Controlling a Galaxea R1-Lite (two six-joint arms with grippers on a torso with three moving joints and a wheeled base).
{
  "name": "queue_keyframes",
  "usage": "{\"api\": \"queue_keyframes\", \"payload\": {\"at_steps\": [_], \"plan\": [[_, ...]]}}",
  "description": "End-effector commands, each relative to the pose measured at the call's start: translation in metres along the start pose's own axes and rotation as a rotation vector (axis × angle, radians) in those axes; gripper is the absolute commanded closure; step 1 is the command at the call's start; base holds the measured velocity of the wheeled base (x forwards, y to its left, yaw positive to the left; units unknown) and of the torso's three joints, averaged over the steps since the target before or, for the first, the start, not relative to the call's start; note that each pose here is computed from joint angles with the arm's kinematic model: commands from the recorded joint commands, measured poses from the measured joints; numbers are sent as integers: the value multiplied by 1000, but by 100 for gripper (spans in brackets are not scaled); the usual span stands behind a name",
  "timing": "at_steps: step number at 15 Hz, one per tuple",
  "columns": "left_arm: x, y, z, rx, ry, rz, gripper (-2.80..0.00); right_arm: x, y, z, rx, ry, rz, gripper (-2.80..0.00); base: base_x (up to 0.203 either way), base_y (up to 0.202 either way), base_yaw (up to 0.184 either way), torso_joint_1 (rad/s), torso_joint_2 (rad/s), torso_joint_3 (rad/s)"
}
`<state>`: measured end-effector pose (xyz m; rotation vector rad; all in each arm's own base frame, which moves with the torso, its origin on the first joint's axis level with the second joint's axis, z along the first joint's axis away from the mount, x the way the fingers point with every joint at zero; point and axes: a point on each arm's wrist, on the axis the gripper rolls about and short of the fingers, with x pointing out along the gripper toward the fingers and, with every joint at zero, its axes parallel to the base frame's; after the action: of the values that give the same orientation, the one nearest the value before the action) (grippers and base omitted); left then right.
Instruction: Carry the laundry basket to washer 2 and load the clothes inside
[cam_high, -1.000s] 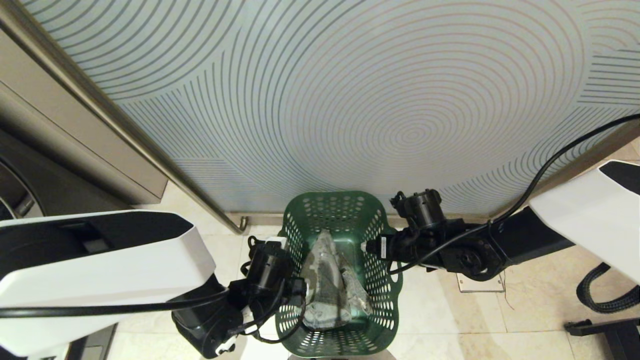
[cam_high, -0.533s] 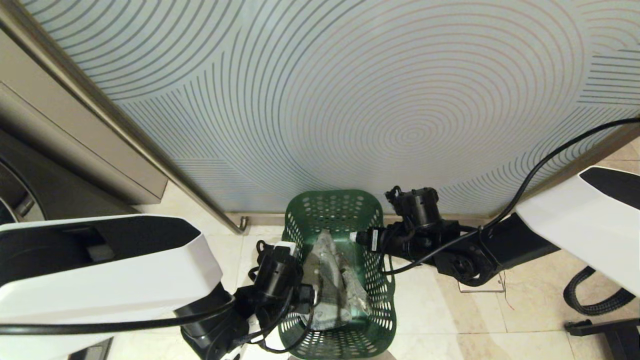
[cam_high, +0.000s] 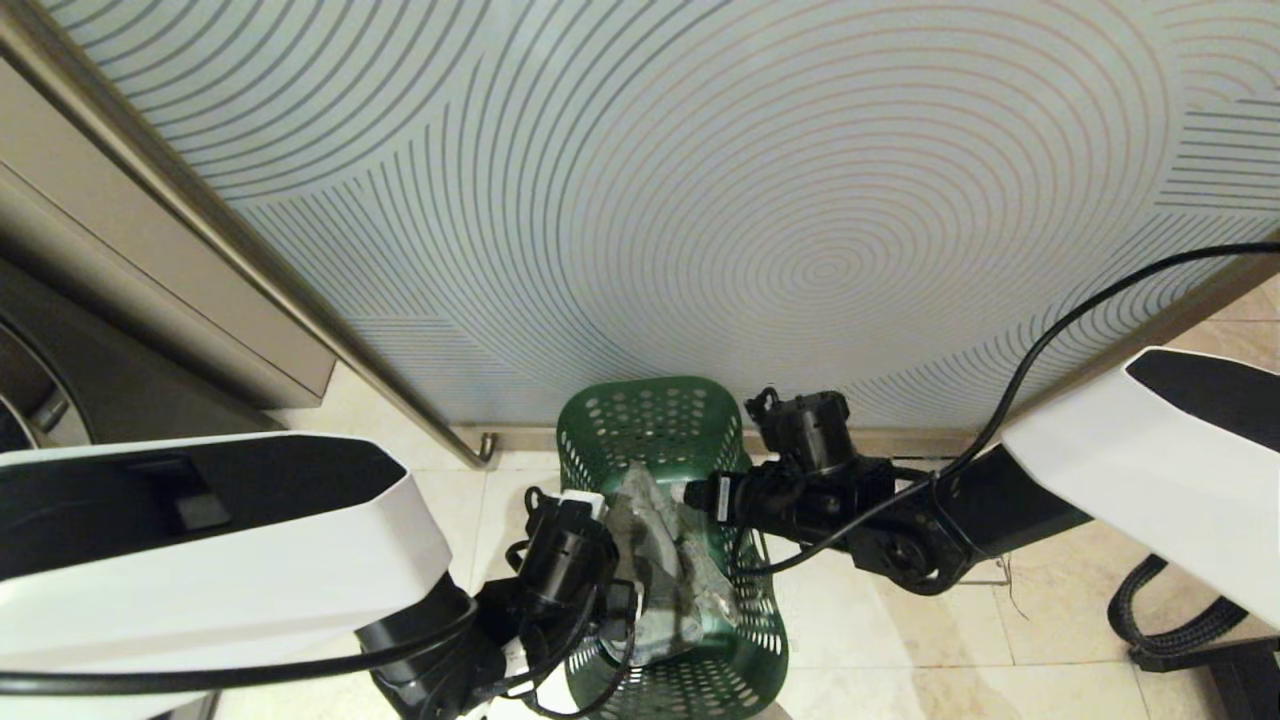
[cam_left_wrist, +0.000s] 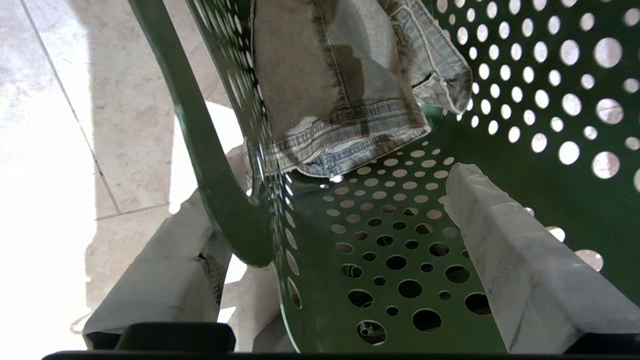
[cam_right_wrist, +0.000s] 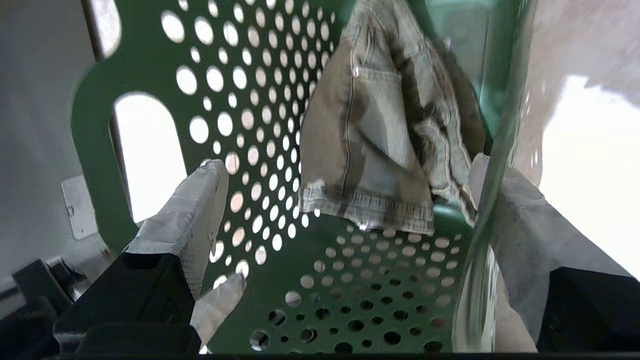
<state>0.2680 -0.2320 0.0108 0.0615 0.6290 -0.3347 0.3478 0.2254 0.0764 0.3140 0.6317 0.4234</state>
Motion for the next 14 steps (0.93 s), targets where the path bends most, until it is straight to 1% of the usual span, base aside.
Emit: {"api": "queue_keyframes", "payload": {"at_steps": [1,3,5,7,9,10,12,14], "plan": [[1,0,0,-5,-5,1,-280,2,4,-9,0,31,0,-280,0,0,0,0,0,0],[3,-1,-2,-4,-1,-1,-280,4,1,-15,12,54,-13,-280,0,0,0,0,0,0],[1,-4,-2,-1,-2,-8,-280,7,-6,-28,12,82,-30,-280,0,0,0,0,0,0],[0,-7,-3,-20,0,-17,-280,10,-10,-36,14,68,-25,-280,0,0,0,0,0,0],[-2,-15,-5,-18,0,-37,-280,5,-6,-28,39,40,-25,-280,0,0,0,0,0,0],[-3,-18,-6,-24,-1,-46,-280,3,-7,-28,42,54,-44,-280,0,0,0,0,0,0],[-5,-22,-1,-92,-8,-59,-280,0,-13,-30,48,60,-75,-280,0,0,0,0,0,0],[-7,-23,-3,-133,20,-60,-280,-5,-16,-35,47,62,-88,-280,0,0,0,0,0,0]]}}
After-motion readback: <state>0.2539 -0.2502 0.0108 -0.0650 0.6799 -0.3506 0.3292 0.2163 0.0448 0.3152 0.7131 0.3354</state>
